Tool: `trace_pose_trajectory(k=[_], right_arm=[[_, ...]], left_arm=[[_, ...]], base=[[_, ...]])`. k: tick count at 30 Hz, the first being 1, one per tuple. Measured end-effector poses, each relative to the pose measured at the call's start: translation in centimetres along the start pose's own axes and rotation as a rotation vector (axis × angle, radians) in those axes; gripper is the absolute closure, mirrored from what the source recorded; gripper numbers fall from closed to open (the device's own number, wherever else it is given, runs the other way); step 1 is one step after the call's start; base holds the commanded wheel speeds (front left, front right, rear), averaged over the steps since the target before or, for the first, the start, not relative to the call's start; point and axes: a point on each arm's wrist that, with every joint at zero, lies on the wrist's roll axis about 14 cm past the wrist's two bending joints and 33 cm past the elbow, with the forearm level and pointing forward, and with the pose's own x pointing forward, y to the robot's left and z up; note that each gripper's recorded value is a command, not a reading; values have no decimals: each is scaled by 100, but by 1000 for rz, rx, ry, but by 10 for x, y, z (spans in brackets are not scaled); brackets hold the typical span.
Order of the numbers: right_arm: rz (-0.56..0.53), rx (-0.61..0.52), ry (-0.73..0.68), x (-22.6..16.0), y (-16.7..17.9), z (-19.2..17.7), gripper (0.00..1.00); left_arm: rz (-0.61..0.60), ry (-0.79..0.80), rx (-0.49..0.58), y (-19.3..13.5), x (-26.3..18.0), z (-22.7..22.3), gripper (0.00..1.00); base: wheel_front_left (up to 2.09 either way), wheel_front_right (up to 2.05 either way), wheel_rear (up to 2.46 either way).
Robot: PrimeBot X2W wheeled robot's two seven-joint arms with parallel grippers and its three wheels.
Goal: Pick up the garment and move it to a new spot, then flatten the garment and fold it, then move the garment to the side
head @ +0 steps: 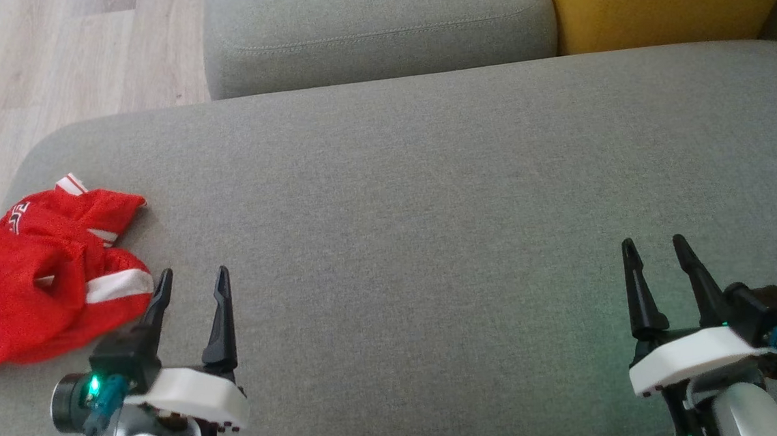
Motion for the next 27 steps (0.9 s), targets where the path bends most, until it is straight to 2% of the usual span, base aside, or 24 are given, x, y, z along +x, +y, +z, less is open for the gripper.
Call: trace_pose_trajectory(k=[16, 27], right_arm=[[16, -33, -7, 2, 6, 0, 0], [10, -21, 0, 1, 5, -2, 0]], left_arm=[[-29, -5, 51, -4, -6, -9, 0], [-19, 15, 32, -3, -6, -15, 0]], base=[[0, 0, 0], [0, 0, 0]])
